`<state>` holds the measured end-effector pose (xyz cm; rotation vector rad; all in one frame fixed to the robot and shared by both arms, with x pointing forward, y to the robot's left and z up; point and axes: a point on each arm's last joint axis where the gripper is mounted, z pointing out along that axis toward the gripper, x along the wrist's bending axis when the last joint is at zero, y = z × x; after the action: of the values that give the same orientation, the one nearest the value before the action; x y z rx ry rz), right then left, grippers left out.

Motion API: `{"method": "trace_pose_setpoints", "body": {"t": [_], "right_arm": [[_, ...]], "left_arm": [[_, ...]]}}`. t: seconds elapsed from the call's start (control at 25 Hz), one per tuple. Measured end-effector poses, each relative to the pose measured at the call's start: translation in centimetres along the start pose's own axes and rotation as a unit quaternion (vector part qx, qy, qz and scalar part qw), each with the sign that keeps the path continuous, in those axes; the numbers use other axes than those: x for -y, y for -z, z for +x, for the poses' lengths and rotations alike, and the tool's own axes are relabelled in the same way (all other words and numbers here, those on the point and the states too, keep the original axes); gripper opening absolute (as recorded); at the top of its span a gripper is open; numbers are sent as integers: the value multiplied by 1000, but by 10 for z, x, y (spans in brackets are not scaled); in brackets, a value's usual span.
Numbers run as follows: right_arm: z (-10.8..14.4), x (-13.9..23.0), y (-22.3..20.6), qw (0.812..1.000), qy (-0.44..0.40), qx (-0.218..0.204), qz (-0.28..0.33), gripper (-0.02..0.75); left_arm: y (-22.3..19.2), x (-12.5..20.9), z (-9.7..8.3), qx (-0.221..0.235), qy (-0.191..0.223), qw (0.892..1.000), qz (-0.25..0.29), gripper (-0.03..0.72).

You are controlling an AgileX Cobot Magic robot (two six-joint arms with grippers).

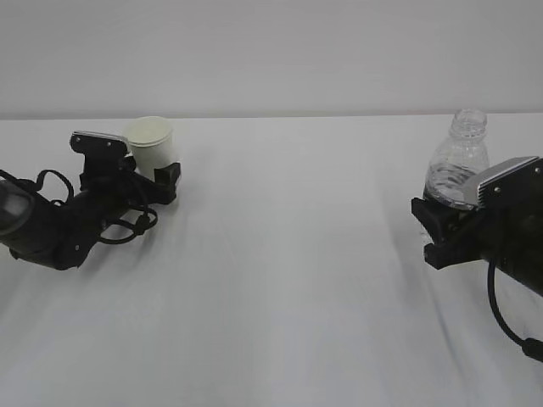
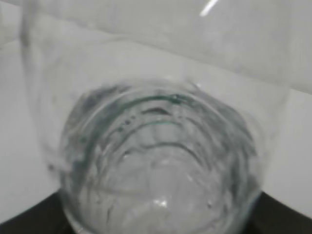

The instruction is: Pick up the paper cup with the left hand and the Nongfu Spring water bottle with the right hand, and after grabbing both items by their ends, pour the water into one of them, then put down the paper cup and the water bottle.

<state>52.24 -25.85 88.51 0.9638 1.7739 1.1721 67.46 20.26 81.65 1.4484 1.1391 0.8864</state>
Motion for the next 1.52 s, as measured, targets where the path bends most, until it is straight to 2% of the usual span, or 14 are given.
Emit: {"method": "trace_pose_setpoints", "body": {"t": [0.4, 0.92, 1.52], "right_arm": [[0, 0, 0, 1000, 3, 1, 0, 420], [0, 0, 0, 1000, 3, 1, 0, 420], [0, 0, 0, 1000, 4, 1, 0, 420]], "left_arm": [[-7, -7, 0, 3, -1, 999, -36, 645], [-10, -2, 6, 0, -2, 999, -35, 624], [-10, -6, 2, 21, -14, 998, -57, 589]]}}
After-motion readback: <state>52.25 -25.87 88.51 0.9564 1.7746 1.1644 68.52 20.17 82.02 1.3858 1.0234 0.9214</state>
